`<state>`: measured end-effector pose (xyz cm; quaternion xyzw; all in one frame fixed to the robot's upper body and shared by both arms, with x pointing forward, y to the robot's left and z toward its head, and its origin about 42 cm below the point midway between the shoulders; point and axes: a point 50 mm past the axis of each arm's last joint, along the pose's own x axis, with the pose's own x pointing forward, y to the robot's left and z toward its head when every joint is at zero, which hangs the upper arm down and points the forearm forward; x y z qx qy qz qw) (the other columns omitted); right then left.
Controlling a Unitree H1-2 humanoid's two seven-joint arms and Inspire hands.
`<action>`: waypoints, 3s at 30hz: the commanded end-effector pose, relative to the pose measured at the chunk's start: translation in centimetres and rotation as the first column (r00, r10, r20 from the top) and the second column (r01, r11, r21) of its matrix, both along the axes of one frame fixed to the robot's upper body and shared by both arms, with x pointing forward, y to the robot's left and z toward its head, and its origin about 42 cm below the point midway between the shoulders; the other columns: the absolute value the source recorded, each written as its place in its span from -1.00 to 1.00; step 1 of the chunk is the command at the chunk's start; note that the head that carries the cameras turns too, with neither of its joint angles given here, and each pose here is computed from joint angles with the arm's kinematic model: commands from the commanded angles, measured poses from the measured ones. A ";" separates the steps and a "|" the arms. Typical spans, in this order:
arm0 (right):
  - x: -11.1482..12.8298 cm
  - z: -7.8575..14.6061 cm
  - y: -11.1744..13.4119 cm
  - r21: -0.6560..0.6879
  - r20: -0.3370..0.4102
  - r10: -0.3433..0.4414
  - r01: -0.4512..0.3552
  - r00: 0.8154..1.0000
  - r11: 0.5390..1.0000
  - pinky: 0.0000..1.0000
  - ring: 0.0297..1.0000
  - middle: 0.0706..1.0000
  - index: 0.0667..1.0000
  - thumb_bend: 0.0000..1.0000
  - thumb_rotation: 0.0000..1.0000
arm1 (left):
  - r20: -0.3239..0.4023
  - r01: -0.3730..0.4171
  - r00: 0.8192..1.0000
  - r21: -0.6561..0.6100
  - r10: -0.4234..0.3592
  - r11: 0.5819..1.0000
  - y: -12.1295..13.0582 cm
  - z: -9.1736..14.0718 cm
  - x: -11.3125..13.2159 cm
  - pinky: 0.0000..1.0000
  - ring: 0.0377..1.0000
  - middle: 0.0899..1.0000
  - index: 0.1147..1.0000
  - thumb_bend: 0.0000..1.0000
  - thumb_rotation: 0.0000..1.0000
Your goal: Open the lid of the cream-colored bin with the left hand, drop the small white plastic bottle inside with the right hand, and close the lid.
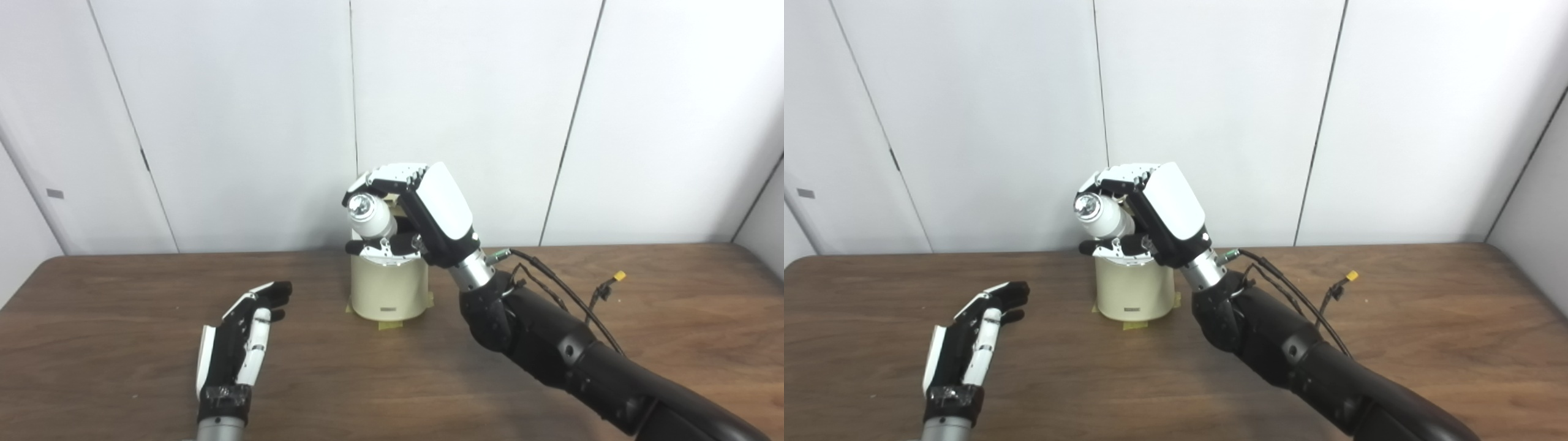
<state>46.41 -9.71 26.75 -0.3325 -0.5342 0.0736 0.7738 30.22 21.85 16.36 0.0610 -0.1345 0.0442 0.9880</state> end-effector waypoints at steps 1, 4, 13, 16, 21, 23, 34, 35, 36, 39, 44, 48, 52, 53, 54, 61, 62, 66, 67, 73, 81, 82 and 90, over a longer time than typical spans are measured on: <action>0.3 2.2 -0.1 0.036 0.066 0.021 -0.024 0.998 0.999 -0.27 -0.18 -0.08 -0.09 0.04 -1.00 | 0.076 0.008 0.997 0.004 -0.009 1.000 -0.3 1.8 0.2 0.51 0.54 0.46 0.37 -0.70 0.55; 0.2 1.9 -0.2 0.034 0.066 0.022 -0.024 0.998 0.999 -0.27 -0.19 -0.08 -0.08 0.04 -1.00 | 0.074 0.010 0.997 0.000 -0.010 1.000 -0.3 1.8 0.2 0.52 0.54 0.46 0.37 -0.68 0.55; 0.0 1.4 -0.3 0.009 0.085 0.016 -0.017 0.996 1.000 -0.28 -0.18 -0.08 -0.10 0.04 -1.00 | 0.075 0.012 0.997 0.012 -0.013 1.000 -0.3 1.7 0.3 0.50 0.54 0.46 0.37 -0.71 0.61; 0.0 1.4 -0.4 -0.004 0.094 0.017 -0.017 0.995 1.000 -0.28 -0.19 -0.08 -0.10 0.04 -1.00 | 0.077 0.011 0.997 0.013 -0.012 1.000 -0.3 1.7 0.2 0.49 0.53 0.45 0.36 -0.72 0.60; 0.0 1.3 -0.5 -0.023 0.108 0.017 -0.015 0.994 1.000 -0.29 -0.19 -0.07 -0.10 0.04 -1.00 | 0.078 0.011 0.997 0.012 -0.012 1.000 -0.4 1.7 0.2 0.47 0.52 0.45 0.36 -0.72 0.59; 0.0 1.1 -0.5 -0.022 0.101 0.014 -0.012 0.995 1.000 -0.29 -0.20 -0.08 -0.10 0.04 -1.00 | 0.078 0.010 0.997 0.014 -0.011 1.000 -0.4 1.7 0.2 0.46 0.52 0.44 0.36 -0.72 0.58; 0.5 0.8 -0.6 -0.021 0.091 -0.004 0.006 0.996 1.000 -0.29 -0.19 -0.08 -0.09 0.04 -1.00 | 0.075 0.014 0.997 0.008 -0.014 1.000 -0.5 1.7 0.1 0.49 0.54 0.45 0.36 -0.72 0.54; 0.5 0.9 -0.6 -0.023 0.092 -0.005 0.007 0.996 1.000 -0.29 -0.19 -0.08 -0.09 0.04 -1.00 | 0.075 0.013 0.997 0.008 -0.014 1.000 -0.6 1.7 0.1 0.48 0.53 0.45 0.36 -0.73 0.54; 0.6 0.9 -0.6 -0.026 0.095 -0.006 0.008 0.995 1.000 -0.29 -0.19 -0.08 -0.09 0.04 -1.00 | 0.076 0.014 0.997 0.010 -0.015 1.000 -0.6 1.7 0.1 0.48 0.53 0.45 0.36 -0.73 0.53; 0.8 1.1 -0.5 -0.032 0.098 -0.007 0.011 0.995 0.999 -0.29 -0.19 -0.08 -0.10 0.04 -1.00 | 0.079 0.016 0.997 0.015 -0.017 1.000 -0.6 1.7 0.1 0.47 0.53 0.45 0.36 -0.72 0.53; 1.2 1.2 -0.4 -0.037 0.103 -0.012 0.016 0.995 0.999 -0.31 -0.19 -0.08 -0.10 0.04 -1.00 | 0.081 0.011 0.997 0.019 -0.013 1.000 -0.7 1.7 0.1 0.47 0.52 0.44 0.35 -0.72 0.53; 1.4 1.2 -0.2 -0.042 0.106 -0.014 0.018 0.994 0.999 -0.32 -0.20 -0.08 -0.09 0.04 -1.00 | 0.079 0.008 0.997 0.020 -0.010 1.000 -0.9 1.8 0.0 0.46 0.52 0.44 0.35 -0.73 0.53; 1.5 1.2 0.1 -0.046 0.110 -0.012 0.017 0.994 0.999 -0.32 -0.20 -0.08 -0.09 0.03 -1.00 | 0.080 0.008 0.997 0.020 -0.009 1.000 -1.0 1.8 0.0 0.46 0.53 0.45 0.36 -0.74 0.52; 1.6 1.2 0.2 -0.046 0.110 -0.012 0.017 0.994 0.999 -0.32 -0.21 -0.08 -0.09 0.03 -1.00 | 0.082 0.007 0.997 0.021 -0.008 1.000 -1.0 1.8 0.0 0.46 0.53 0.45 0.36 -0.73 0.52; 1.6 1.2 0.2 -0.046 0.112 -0.012 0.017 0.994 0.999 -0.32 -0.21 -0.08 -0.09 0.03 -1.00 | 0.081 0.006 0.997 0.020 -0.007 1.000 -1.0 1.8 0.0 0.45 0.52 0.44 0.35 -0.74 0.51; 2.0 1.6 0.4 -0.050 0.112 -0.011 0.017 0.994 0.999 -0.32 -0.21 -0.08 -0.09 0.03 -1.00 | 0.083 0.005 0.996 0.023 -0.007 1.000 -1.2 1.8 0.0 0.45 0.51 0.44 0.36 -0.73 0.50; 2.0 1.6 0.4 -0.052 0.110 -0.011 0.017 0.994 0.999 -0.32 -0.21 -0.08 -0.08 0.03 -1.00 | 0.084 0.006 0.996 0.017 -0.007 1.000 -1.3 1.8 0.0 0.44 0.51 0.44 0.36 -0.73 0.50; 2.2 1.8 0.5 -0.060 0.107 -0.011 0.018 0.994 0.998 -0.32 -0.20 -0.08 -0.08 0.03 -1.00 | 0.082 0.004 0.997 0.020 -0.005 1.000 -1.4 1.8 -0.1 0.45 0.52 0.44 0.36 -0.72 0.47; 2.3 1.8 0.5 -0.061 0.106 -0.012 0.019 0.994 0.998 -0.32 -0.20 -0.08 -0.08 0.03 -1.00 | 0.082 0.004 0.997 0.017 -0.006 1.000 -1.4 1.9 -0.1 0.44 0.52 0.44 0.36 -0.73 0.47; 2.6 2.2 0.6 -0.063 0.104 -0.019 0.025 0.994 0.998 -0.31 -0.20 -0.09 -0.08 0.03 -1.00 | 0.088 0.001 0.996 0.016 -0.003 1.000 -1.5 1.9 -0.3 0.42 0.51 0.44 0.36 -0.74 0.47; 3.0 2.5 0.6 -0.074 0.097 -0.026 0.033 0.995 0.997 -0.31 -0.20 -0.09 -0.08 0.03 -1.00 | 0.088 -0.003 0.996 0.014 0.002 1.000 -1.5 2.0 -0.4 0.45 0.51 0.44 0.35 -0.74 0.45; 3.1 2.5 0.6 -0.072 0.097 -0.028 0.035 0.995 0.997 -0.31 -0.20 -0.09 -0.08 0.03 -1.00 | 0.087 -0.003 0.996 0.013 0.002 1.000 -1.5 2.0 -0.4 0.44 0.51 0.43 0.34 -0.74 0.45; 3.5 2.0 0.3 -0.081 0.076 -0.053 0.059 0.996 0.995 -0.31 -0.20 -0.08 -0.08 0.03 -1.00 | 0.091 0.001 0.996 0.020 -0.003 1.000 -1.6 1.9 -0.5 0.44 0.51 0.43 0.35 -0.75 0.45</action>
